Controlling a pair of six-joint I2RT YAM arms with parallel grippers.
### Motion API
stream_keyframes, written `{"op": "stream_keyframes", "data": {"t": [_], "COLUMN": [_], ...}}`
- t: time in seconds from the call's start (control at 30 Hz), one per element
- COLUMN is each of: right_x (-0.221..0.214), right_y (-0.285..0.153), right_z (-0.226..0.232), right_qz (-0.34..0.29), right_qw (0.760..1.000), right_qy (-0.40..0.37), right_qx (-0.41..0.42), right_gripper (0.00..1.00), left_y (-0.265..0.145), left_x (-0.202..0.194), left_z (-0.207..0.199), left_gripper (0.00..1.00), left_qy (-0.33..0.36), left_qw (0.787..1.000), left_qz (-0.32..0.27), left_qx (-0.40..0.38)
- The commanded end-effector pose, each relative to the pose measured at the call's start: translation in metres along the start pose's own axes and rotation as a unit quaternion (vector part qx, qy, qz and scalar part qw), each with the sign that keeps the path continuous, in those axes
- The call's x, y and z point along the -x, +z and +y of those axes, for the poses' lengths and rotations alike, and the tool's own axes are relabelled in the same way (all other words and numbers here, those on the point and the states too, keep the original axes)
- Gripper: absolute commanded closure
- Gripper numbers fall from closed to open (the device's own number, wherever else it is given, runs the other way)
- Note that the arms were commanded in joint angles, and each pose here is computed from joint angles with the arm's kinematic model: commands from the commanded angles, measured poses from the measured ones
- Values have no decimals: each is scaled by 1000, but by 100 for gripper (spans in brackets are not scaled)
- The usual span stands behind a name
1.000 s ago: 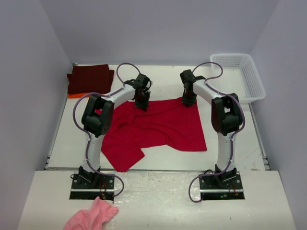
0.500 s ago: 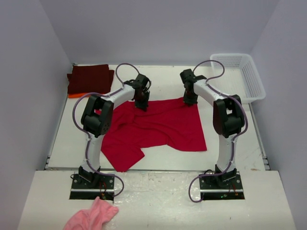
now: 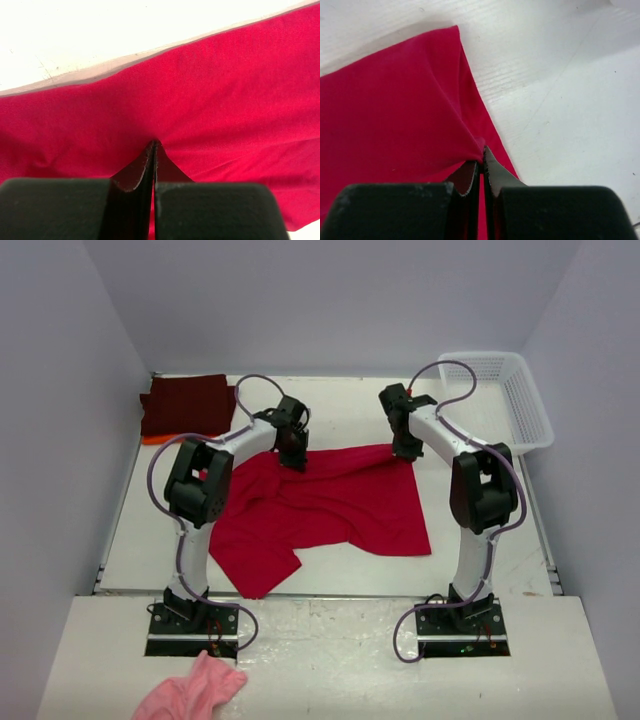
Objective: Fold and stack the t-shirts
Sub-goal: Fold the flattened tshirt in 1/3 of the way
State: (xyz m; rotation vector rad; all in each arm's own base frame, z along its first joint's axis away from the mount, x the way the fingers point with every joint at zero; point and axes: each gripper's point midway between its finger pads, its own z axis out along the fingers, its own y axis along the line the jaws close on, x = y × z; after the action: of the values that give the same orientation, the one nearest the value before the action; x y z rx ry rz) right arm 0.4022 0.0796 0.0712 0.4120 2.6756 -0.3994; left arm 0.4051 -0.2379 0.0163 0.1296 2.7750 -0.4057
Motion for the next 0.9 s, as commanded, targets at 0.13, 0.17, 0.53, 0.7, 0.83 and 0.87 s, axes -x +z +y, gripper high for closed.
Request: {"op": "stream_keyframes", "data": {"t": [0.13, 0.17, 0.53, 0.7, 0.83, 0.87], "right_x": [-15, -15, -37, -45, -43, -40], "right_y": [-5, -6, -12, -21, -40, -45], "right_z": [-36, -38, -51, -43, -42, -41], "right_qz": [7, 6, 32, 34, 15, 7], "right_qw": [998, 998, 995, 997, 999, 999], "right_qy": [-32, -35, -66, -63, -49, -44], "right_qx": [-58, -60, -64, -32, -5, -1], "right_gripper": [100, 100, 100, 34, 15, 15], "left_y": [2, 1, -6, -12, -18, -20], "left_x": [-28, -28, -23, -21, -21, -20], "left_z": [28, 29, 30, 30, 32, 31], "left_gripper": [100, 100, 100, 100, 100, 100], "left_qy": [-13, -13, -12, -10, -8, -8], "left_qw": [998, 998, 998, 998, 998, 998], "left_qz": [42, 41, 36, 33, 30, 29], "left_qx": [42, 42, 43, 45, 51, 51]}}
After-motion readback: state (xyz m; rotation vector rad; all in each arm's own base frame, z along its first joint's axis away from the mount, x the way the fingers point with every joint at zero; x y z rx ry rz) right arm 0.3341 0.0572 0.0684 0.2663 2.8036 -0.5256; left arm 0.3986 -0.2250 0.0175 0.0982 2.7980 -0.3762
